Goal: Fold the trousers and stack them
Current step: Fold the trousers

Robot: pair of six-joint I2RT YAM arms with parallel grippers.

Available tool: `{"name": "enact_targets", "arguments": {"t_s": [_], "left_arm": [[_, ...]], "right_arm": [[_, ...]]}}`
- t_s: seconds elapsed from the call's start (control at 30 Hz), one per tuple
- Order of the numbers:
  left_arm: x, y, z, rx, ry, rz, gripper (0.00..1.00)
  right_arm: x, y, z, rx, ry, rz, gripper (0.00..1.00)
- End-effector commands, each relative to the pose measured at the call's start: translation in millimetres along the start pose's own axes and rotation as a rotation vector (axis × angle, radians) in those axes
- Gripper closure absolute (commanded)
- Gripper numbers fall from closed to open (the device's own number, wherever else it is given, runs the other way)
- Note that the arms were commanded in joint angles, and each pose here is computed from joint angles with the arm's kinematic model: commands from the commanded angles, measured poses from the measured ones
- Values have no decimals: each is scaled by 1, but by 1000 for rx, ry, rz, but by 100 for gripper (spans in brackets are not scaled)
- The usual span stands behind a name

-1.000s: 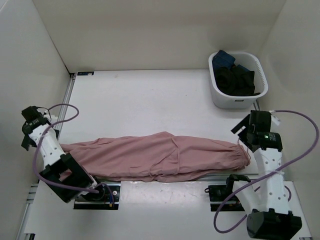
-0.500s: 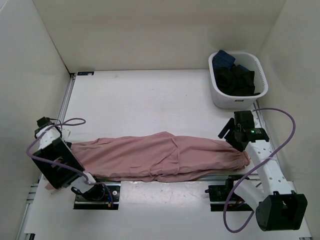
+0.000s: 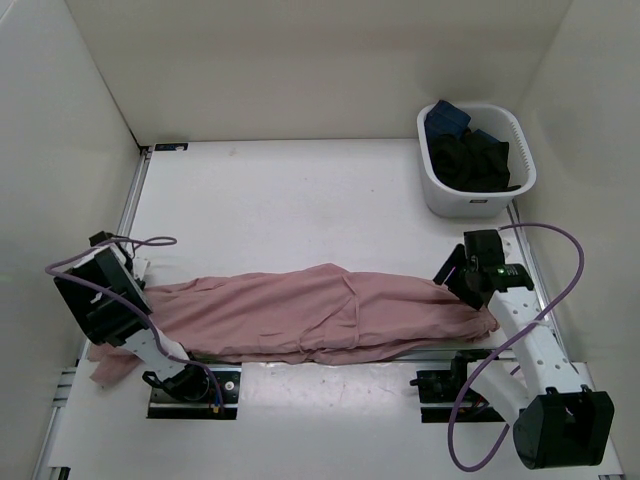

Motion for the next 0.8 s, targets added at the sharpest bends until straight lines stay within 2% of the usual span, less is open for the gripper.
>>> {"name": "enact_targets", "arguments": {"t_s": [0.0, 0.07, 0.1, 0.3, 0.47, 0.57, 0.67, 0.77], "left_arm": [[-3, -4, 8, -18, 41, -3, 51], [-2, -2, 10, -27, 52, -11, 69], [-2, -2, 11, -18, 61, -19, 86], [23, 25, 2, 34, -3, -104, 86], [75, 58, -6, 100, -140, -242, 86], [96, 63, -13, 92, -196, -265, 86], [102, 63, -16, 106, -204, -265, 86], [89, 60, -24, 99, -181, -228, 86]], "right_arm": [[2, 2, 0, 2, -11, -25, 27], [0, -2, 3, -4, -6, -3, 27], [-3, -6, 4, -3, -6, 12, 27], [-5, -10, 9, -1, 1, 20, 27], [-6, -13, 9, -1, -6, 26, 27], [-10, -17, 12, 0, -6, 40, 27], [-13, -18, 14, 2, 0, 47, 27], [-21, -26, 20, -1, 29, 93, 27]]}}
Point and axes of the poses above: each gripper's point midway between its finger pads, its own x axis back along the fingers, its own y axis along the line the jaws close on, z = x × y, the point moved 3 cm from there along x, back along the fingers, and after that the axes turned 10 degrees about -x, right-handed, at the moved point
